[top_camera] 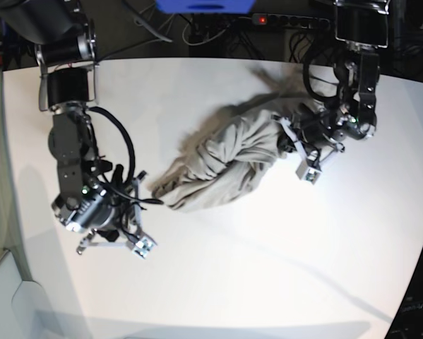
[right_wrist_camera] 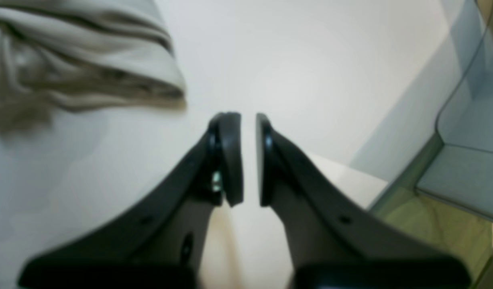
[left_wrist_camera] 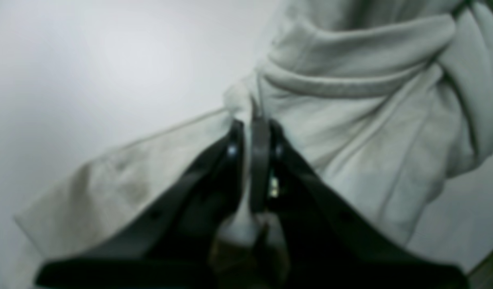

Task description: Layout the t-shirt on the table in an organized manner, then fold the t-shirt properly

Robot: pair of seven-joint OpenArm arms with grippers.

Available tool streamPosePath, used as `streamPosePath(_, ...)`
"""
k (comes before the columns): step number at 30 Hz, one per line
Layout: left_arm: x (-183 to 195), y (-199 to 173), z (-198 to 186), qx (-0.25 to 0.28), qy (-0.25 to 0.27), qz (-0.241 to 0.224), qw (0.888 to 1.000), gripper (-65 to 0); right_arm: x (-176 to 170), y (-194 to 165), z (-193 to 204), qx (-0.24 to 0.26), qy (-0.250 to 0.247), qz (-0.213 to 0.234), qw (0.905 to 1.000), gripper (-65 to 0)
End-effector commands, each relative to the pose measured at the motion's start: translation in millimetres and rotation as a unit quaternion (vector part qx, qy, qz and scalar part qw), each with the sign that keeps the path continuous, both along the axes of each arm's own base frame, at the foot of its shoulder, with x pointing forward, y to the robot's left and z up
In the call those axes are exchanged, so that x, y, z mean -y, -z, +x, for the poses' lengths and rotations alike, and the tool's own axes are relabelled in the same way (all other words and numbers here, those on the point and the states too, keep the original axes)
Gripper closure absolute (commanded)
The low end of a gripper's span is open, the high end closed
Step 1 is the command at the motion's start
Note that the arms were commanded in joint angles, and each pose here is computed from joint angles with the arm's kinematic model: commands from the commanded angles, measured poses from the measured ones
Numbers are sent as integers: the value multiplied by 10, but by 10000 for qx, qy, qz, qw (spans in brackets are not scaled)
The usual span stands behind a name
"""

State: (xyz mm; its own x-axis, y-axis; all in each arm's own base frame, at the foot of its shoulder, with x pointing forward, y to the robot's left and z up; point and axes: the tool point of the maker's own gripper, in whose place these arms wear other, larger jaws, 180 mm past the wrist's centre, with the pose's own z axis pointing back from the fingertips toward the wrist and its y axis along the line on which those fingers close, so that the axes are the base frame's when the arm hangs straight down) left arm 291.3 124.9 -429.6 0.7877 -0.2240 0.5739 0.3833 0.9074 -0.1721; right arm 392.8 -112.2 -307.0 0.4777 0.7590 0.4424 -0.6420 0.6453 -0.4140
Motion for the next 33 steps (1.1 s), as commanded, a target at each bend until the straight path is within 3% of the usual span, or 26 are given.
streamPosePath(1, -35, -135, 90, 190, 40, 99, 9998, -5, -43, -174, 101, 264, -46, 85, 9996, -90)
streamPosePath(10, -2, -262, 123, 325, 105, 127, 9993, -2, -43, -107, 51, 179, -45, 86, 9998, -90)
streamPosePath(14, 76, -450, 122, 619, 210, 108, 9978, -2, -78, -52, 8, 107, -68, 126, 9998, -93)
streamPosePath(24, 294, -1148, 98, 1670, 513, 99, 9846, -2, -637, 68, -153, -20, -971, -63, 9953, -94)
streamPosePath(30, 189, -1248, 80, 1830, 362, 145, 9823, -2, -849, 60, -194, -6, -1272, -113, 9918, -97)
streamPosePath(33, 75, -1260, 102, 1841, 206, 205, 9825, -2, -976, 86, -251, -30, -1520, -218, 9881, -148)
